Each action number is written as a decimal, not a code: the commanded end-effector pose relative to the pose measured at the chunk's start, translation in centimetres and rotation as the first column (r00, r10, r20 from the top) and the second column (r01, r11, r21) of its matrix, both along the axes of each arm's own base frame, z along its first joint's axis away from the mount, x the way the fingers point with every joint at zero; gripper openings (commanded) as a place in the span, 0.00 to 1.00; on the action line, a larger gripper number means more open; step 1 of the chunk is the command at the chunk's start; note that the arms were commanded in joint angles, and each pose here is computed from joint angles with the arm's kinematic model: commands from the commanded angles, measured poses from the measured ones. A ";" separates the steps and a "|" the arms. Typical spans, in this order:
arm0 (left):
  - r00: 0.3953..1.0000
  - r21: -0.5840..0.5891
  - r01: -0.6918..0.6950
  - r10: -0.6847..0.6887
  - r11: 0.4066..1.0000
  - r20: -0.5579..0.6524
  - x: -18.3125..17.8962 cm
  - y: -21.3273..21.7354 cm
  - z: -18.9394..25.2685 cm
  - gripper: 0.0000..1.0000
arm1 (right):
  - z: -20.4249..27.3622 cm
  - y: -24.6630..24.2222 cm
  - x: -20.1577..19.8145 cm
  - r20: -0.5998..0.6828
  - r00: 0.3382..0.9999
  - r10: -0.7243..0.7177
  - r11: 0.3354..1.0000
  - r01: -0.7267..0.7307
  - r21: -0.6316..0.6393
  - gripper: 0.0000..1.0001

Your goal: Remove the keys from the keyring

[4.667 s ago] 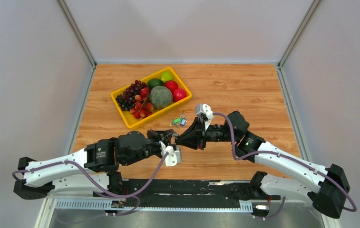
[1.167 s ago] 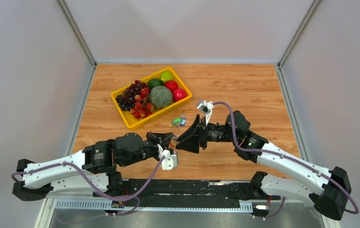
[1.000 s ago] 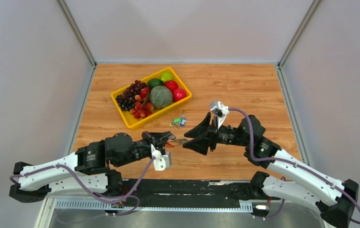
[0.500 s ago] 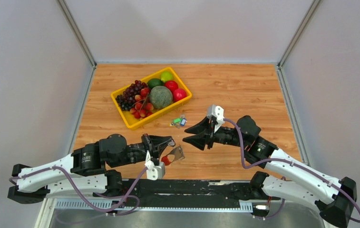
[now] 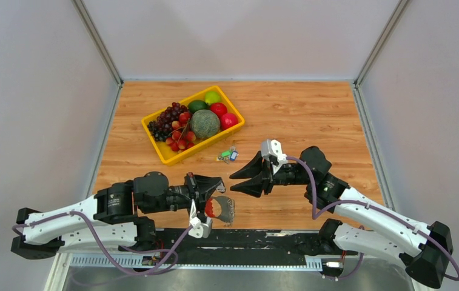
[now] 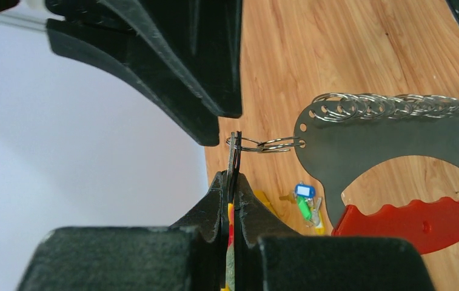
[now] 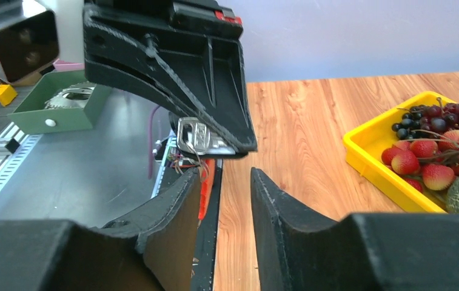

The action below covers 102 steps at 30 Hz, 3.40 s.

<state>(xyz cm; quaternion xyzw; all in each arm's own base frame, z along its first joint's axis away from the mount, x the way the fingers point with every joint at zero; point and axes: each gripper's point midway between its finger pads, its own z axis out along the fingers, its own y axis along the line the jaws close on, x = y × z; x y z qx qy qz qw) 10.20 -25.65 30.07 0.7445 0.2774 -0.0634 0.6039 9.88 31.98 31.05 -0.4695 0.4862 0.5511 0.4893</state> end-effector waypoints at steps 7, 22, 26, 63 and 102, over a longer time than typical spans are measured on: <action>0.990 -0.010 0.091 -0.090 0.996 0.110 -0.8 -0.6 2.5 0.00 | 2.4 0.4 -1.8 0.032 0.992 0.125 0.991 -0.127 0.048 0.38; 0.983 -0.051 0.095 -0.086 0.994 0.161 -0.7 -0.7 3.6 0.00 | 0.8 0.9 -1.2 -0.018 0.994 0.110 0.994 -0.110 0.010 0.37; 0.982 -0.054 0.086 -0.075 0.995 0.170 -0.5 -0.6 3.7 0.00 | 0.5 1.2 -1.2 -0.043 0.991 0.127 0.992 -0.127 -0.001 0.38; 0.980 -0.078 0.042 -0.026 0.996 0.197 0.2 0.4 3.5 0.00 | 0.7 1.3 -2.2 -0.116 0.981 0.153 0.988 -0.153 0.009 0.00; 0.417 -0.209 -0.898 0.599 0.388 -0.684 10.1 3.7 -3.1 0.00 | -3.6 -8.4 11.1 -0.355 0.530 -0.770 0.606 0.781 -0.150 0.00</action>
